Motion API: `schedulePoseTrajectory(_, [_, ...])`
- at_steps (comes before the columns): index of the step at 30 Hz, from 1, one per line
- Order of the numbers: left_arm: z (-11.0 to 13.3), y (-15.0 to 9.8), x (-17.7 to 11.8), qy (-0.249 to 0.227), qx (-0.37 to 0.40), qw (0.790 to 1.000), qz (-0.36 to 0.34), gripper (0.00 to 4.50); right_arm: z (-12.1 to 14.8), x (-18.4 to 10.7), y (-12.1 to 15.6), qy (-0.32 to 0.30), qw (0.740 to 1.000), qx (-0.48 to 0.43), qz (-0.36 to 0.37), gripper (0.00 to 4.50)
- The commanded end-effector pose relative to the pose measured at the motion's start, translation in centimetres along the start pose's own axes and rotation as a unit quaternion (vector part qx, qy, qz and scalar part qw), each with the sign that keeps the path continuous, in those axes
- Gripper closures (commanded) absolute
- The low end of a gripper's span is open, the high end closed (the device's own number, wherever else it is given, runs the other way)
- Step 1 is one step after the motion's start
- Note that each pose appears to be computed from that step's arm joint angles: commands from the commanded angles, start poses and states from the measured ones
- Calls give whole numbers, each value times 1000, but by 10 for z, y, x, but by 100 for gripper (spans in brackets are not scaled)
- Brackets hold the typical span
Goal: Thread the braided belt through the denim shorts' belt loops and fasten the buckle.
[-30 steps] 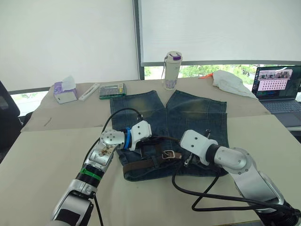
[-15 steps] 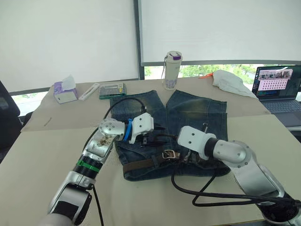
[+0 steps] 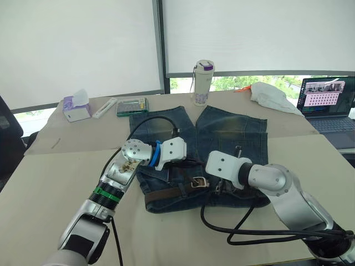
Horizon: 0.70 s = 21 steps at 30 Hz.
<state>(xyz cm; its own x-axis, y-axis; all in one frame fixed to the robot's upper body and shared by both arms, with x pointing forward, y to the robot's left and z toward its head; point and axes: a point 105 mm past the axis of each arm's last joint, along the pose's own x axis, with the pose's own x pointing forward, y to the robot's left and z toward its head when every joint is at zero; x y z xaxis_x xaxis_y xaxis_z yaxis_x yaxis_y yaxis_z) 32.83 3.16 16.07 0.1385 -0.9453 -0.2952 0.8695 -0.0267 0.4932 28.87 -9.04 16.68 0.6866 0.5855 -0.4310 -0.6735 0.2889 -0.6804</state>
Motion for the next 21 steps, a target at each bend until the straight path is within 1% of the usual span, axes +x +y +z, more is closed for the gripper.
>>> schedulePoseTrajectory(1, [-7, 5, -13, 12, 21, 999, 21, 450, 3, -5, 3, -7, 1000, 17, 4, 408])
schedulePoseTrajectory(2, [-9, 3, -15, 13, 24, 999, 20, 450, 0, -6, 5, -5, 1000, 22, 5, 362])
schedulePoseTrajectory(3, [-11, 2, -16, 12, 27, 999, 19, 450, -3, -8, 8, -2, 1000, 27, 6, 340])
schedulePoseTrajectory(5, [-16, 0, -17, 12, 25, 999, 20, 450, -9, -10, 13, 4, 999, 43, 7, 266])
schedulePoseTrajectory(6, [-20, -4, -17, 12, 20, 1000, 16, 450, -16, -12, 23, 16, 998, 48, 27, 238])
schedulePoseTrajectory(7, [-22, -6, -17, 11, 14, 1000, 12, 450, -22, -14, 33, 26, 997, 50, 47, 238])
schedulePoseTrajectory(9, [-26, -11, -17, 9, -3, 1000, 6, 450, -30, -13, 40, 37, 997, 50, 46, 238])
schedulePoseTrajectory(11, [-27, -14, -16, 7, -11, 1000, 0, 450, -31, -11, 37, 34, 997, 55, 32, 238])
schedulePoseTrajectory(14, [-30, -17, -14, 15, -1, 1000, -9, 450, -31, -8, 33, 33, 997, 60, 21, 238])
schedulePoseTrajectory(18, [-31, -16, -12, 23, 25, 999, -7, 450, -43, -8, 34, 63, 997, 40, 25, 238])
schedulePoseTrajectory(21, [-32, -16, -13, 25, 44, 999, -8, 450, -49, -6, 32, 75, 996, 35, 15, 238])
